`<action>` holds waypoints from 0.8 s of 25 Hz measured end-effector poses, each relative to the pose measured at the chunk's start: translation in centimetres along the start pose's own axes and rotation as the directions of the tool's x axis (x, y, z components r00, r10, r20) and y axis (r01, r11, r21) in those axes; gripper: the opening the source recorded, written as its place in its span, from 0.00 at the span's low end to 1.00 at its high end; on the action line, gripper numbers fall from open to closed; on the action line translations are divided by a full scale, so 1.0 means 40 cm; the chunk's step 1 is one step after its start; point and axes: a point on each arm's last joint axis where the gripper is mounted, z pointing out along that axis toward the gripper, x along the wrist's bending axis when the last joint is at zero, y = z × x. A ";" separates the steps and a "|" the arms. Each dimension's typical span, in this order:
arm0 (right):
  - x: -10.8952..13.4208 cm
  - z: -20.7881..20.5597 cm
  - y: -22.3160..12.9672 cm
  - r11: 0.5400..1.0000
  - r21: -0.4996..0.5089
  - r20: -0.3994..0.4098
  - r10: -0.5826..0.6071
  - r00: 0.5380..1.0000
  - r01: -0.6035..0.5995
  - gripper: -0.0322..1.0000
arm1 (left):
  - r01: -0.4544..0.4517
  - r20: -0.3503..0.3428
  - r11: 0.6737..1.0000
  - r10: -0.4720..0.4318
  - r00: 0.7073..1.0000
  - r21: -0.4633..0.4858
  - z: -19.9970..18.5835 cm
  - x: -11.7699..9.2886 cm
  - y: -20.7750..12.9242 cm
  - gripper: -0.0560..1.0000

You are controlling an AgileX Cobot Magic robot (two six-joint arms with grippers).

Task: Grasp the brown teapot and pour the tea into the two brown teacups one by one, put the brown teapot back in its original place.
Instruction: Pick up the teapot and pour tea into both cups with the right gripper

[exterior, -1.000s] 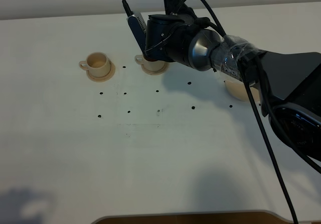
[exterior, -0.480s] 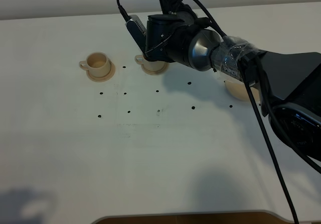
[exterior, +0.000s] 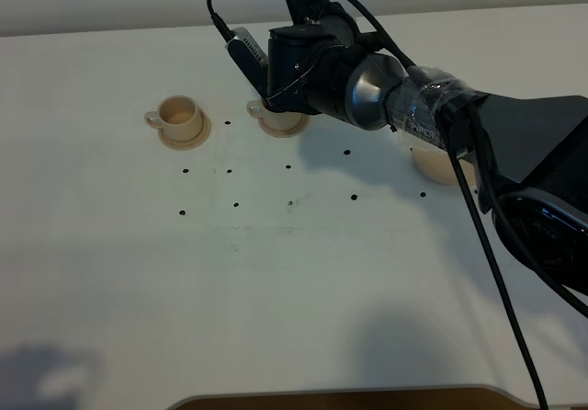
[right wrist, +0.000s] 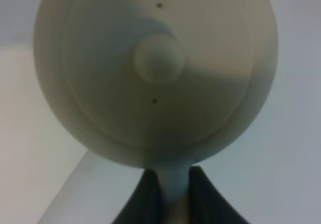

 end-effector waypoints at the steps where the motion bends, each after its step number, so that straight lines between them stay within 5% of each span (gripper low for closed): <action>1: -0.001 0.000 0.001 1.000 -0.003 0.003 -0.001 1.000 0.001 0.14 | 0.000 0.000 1.000 0.000 1.000 0.000 0.000 0.000 0.000 0.53; 20: -0.008 0.000 -0.001 0.997 0.009 0.035 -0.080 0.996 0.080 0.14 | 0.000 0.000 1.000 0.000 1.000 0.000 0.000 0.000 0.000 0.53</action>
